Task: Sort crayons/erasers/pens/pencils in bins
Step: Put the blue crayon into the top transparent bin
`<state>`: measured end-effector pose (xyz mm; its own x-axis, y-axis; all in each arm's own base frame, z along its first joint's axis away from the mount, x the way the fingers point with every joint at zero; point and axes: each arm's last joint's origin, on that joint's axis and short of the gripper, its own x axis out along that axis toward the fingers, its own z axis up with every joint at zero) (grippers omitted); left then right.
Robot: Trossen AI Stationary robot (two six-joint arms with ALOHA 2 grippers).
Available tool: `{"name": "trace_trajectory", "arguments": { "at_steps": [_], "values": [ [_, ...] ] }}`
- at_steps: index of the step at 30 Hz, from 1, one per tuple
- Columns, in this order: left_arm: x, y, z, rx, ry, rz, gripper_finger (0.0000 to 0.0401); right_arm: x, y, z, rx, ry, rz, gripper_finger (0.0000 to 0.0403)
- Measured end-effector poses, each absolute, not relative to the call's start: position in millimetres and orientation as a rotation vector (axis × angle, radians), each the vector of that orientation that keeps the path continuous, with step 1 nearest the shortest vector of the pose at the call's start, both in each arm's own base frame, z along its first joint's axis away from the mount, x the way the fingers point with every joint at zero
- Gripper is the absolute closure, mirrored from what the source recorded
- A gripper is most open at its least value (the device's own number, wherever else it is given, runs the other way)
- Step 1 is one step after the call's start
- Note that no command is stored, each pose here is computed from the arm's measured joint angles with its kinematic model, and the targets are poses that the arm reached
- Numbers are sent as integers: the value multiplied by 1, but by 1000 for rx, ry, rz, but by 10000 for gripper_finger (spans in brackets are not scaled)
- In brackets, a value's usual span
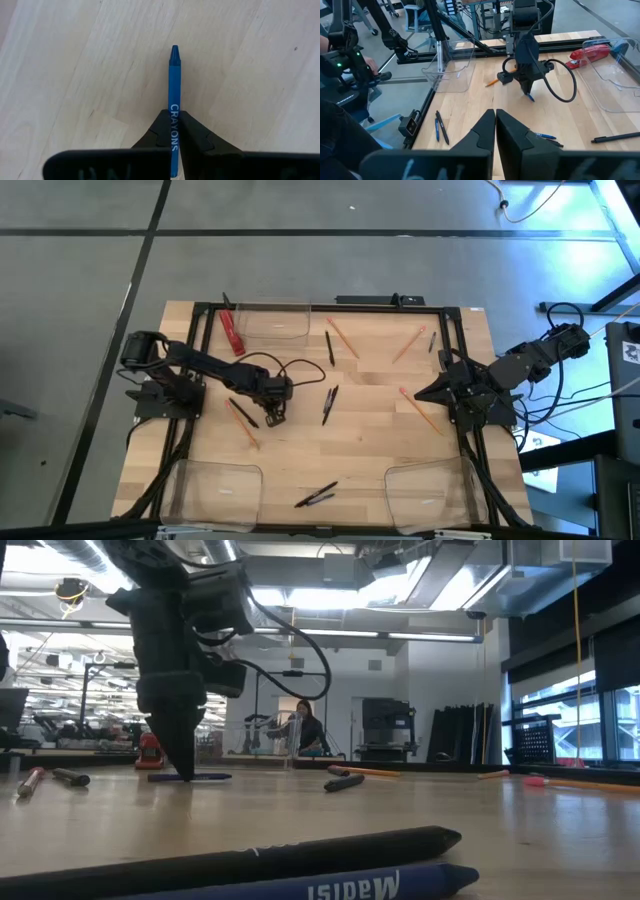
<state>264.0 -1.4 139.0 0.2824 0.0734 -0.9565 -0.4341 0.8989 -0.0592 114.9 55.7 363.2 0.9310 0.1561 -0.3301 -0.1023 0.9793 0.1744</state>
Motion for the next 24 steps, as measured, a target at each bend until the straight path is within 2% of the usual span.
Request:
{"name": "trace_trajectory", "arguments": {
  "at_steps": [14, 24],
  "values": [
    [254, -1, 180, -377, 1080, 334, 401, 115, 56, 363, 155, 350, 133, 385],
    [248, 17, 242, -419, 931, 372, 401, 115, 53, 362, 133, 342, 51, 385]
  ]
}}
